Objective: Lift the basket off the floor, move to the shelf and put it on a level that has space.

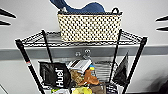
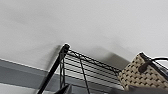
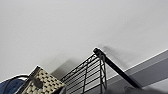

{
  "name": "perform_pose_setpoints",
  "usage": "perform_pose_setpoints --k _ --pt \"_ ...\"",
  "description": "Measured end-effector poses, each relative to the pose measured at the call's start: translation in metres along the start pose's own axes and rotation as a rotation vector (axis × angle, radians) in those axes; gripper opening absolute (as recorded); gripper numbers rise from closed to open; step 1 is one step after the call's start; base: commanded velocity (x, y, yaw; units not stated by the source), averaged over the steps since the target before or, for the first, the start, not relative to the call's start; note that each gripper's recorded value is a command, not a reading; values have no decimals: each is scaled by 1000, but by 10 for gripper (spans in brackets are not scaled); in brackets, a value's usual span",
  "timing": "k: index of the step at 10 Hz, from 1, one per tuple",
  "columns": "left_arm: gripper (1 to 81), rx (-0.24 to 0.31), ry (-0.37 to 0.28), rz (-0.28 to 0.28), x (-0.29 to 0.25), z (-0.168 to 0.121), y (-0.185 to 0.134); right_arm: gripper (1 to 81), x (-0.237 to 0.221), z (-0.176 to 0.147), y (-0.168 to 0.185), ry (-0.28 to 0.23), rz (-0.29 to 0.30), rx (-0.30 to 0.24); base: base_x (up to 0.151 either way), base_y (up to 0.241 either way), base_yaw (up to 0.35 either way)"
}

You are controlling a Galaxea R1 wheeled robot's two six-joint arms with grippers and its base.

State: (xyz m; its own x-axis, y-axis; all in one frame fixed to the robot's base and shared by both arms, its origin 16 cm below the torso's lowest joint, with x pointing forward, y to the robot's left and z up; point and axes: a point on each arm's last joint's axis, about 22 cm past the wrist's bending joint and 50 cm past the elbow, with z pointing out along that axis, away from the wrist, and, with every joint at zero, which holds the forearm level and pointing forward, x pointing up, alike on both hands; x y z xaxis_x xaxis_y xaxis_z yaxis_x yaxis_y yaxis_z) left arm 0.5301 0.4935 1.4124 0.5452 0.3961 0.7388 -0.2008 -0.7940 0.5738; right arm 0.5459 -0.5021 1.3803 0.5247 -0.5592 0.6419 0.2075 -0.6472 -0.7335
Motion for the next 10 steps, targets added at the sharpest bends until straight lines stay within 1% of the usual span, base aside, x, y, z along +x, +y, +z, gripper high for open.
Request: perform_pose_setpoints --k 2,3,5,6,7,8,10 --pt "811 111 -3 -32 -16 -8 -59 811 -4 -12 45 -8 8 -92 0 0 0" --pt "811 154 -11 -51 -24 -10 -83 811 -10 -18 66 -22 11 -136 0 0 0" --pt "811 235 -16 -84 -40 -18 -127 811 -18 -35 111 -15 26 -224 0 0 0" --pt "811 278 -31 -95 -52 -19 -148 811 -24 -40 128 -22 35 -256 0 0 0" --pt "811 312 -53 -110 -65 -18 -166 811 -37 -43 153 -45 42 -305 0 0 0" --pt "811 348 -79 -124 -81 -16 -186 811 -50 -42 172 -67 50 -341 0 0 0" --pt "811 414 -126 -150 -113 -17 -222 811 -78 -38 207 -118 78 -395 0 0 0"
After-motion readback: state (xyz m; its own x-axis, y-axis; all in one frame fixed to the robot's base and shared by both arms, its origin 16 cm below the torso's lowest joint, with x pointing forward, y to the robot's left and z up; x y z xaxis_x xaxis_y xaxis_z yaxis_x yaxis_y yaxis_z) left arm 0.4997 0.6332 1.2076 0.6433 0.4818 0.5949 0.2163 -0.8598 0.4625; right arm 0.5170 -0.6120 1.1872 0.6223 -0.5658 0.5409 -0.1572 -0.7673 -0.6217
